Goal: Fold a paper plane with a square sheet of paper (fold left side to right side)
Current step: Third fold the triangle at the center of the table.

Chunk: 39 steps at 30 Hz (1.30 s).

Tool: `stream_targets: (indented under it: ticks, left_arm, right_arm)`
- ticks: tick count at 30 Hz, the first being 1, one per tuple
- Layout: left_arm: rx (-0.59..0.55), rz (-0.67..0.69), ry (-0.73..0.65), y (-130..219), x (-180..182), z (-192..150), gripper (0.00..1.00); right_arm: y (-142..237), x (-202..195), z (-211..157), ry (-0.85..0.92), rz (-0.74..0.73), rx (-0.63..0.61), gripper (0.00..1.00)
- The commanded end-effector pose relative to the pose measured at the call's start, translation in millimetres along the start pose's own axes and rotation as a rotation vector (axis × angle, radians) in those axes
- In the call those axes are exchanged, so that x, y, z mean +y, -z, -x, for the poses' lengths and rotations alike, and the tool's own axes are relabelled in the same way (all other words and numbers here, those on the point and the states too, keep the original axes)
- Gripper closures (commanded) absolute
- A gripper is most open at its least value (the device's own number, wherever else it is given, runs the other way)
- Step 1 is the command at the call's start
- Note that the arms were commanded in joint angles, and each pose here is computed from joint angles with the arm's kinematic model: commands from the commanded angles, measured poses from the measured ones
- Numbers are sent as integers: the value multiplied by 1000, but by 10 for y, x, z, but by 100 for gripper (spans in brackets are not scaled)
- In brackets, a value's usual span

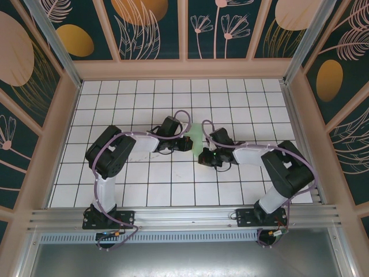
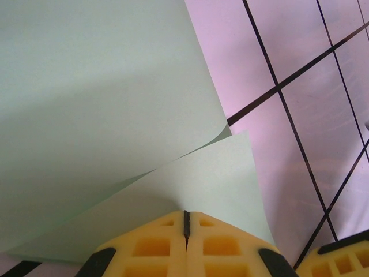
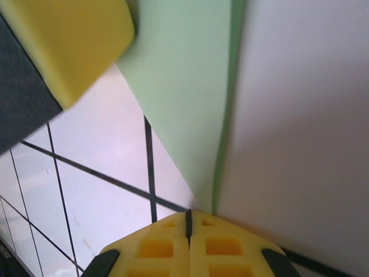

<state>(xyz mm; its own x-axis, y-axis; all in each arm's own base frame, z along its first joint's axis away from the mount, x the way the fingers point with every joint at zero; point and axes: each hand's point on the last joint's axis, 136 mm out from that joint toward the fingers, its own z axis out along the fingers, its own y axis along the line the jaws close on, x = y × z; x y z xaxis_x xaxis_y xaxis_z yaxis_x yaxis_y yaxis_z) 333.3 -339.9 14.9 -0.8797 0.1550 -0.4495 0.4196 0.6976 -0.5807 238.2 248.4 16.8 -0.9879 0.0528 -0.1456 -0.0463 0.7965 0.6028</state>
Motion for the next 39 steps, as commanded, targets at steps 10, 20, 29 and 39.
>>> stream_targets:
  ticks: [10, 20, 29, 39]
  left_arm:
    - [62, 187, 34, -84, 505, -272, 93]
    - [60, 184, 36, -78, 498, -270, 92]
    - [60, 192, 37, -79, 517, -279, 93]
    - [45, 159, 35, -50, 426, -226, 92]
  right_arm:
    - [181, 379, 275, -11, 76, -55, 100]
    - [-133, 178, 531, -64, -6, -89, 100]
    - [-52, -192, 105, -139, -89, -32, 100]
    - [84, -363, -162, -131, -107, 4, 100]
